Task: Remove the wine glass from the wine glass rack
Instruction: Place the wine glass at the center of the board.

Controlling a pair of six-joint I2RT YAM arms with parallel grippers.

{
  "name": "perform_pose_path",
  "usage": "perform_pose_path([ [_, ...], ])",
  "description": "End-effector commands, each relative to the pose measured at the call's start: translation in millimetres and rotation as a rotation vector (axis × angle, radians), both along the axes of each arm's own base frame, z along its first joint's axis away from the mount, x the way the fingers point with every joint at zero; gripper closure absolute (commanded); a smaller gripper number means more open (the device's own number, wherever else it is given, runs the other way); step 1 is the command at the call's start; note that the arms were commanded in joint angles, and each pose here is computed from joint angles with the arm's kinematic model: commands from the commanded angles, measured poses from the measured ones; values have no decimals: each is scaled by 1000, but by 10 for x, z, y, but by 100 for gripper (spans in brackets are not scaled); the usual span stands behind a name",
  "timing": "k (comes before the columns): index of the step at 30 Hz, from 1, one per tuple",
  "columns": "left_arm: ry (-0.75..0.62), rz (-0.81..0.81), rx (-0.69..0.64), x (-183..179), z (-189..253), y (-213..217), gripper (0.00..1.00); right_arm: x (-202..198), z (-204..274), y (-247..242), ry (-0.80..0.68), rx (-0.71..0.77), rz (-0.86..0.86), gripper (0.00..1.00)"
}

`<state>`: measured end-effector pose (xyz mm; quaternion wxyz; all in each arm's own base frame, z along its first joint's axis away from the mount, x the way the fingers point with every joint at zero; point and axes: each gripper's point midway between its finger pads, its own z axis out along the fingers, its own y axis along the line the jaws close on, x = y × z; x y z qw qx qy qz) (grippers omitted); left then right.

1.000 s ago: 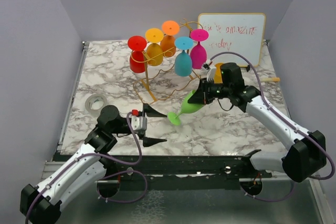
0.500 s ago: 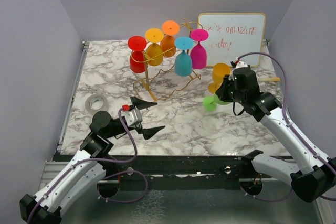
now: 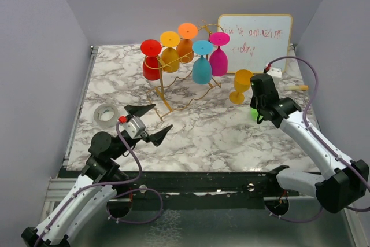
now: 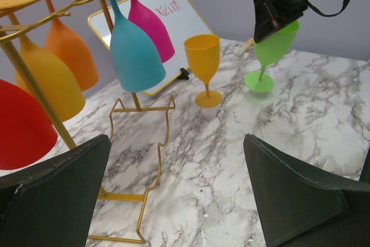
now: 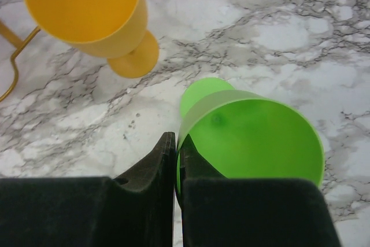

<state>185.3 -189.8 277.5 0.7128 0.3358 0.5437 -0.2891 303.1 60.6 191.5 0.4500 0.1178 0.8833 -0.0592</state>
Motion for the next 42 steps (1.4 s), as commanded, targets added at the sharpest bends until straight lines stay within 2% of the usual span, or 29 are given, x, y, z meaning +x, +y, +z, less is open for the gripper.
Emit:
perform_pose_path([
  [1,35,93,-13,92,-91,136,1,253,264,-209,-117,-26,-96,100],
  [7,34,151,-9,167,-76,226,1,619,179,-237,-79,58,-73,99],
  [12,63,111,12,159,-159,158,1,864,36,-342,2,57,-58,99],
  [19,92,91,37,215,-192,155,1,1073,36,-377,23,58,-20,99],
  [25,83,98,25,204,-182,182,1,1190,-150,-436,120,26,-11,99],
  [42,68,97,28,213,-181,203,1,1233,-319,-392,184,31,7,99],
])
